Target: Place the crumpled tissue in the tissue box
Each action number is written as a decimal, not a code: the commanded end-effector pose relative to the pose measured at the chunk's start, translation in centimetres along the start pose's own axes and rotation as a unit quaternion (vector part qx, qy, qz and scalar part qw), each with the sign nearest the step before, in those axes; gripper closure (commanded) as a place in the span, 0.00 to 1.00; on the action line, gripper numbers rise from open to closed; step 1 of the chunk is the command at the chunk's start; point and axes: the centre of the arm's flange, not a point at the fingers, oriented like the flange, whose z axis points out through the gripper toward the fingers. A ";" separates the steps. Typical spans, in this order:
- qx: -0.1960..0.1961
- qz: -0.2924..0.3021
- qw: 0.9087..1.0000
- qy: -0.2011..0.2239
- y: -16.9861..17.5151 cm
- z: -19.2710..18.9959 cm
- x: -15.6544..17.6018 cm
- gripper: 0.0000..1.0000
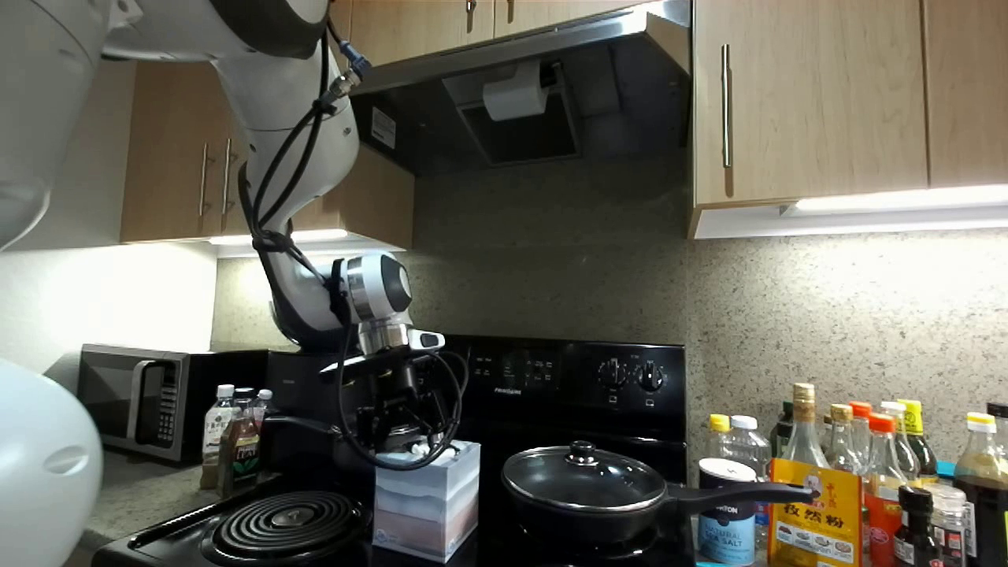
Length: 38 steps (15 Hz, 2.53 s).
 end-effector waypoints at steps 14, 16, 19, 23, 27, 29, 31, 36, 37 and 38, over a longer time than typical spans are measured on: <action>0.005 -0.004 1.000 -0.020 0.2 1.7 2.2 0.00; 0.005 -0.010 1.000 -0.001 0.0 -0.2 1.0 0.00; 0.029 -0.024 0.999 0.022 -0.3 -3.4 -0.5 0.00; 0.045 -0.021 0.998 0.050 -0.4 -7.0 -1.6 0.00; 0.061 0.014 0.995 0.075 0.6 -9.5 -2.5 0.00; 0.051 0.008 0.997 0.066 0.1 -9.4 -1.0 0.00; 0.056 0.014 0.996 0.071 0.5 -10.2 -1.4 0.00; 0.057 0.015 0.996 0.072 0.5 -10.2 -1.6 0.00; 0.057 0.015 0.996 0.072 0.5 -10.2 -1.6 0.00; 0.057 0.015 0.996 0.072 0.5 -10.2 -1.6 0.00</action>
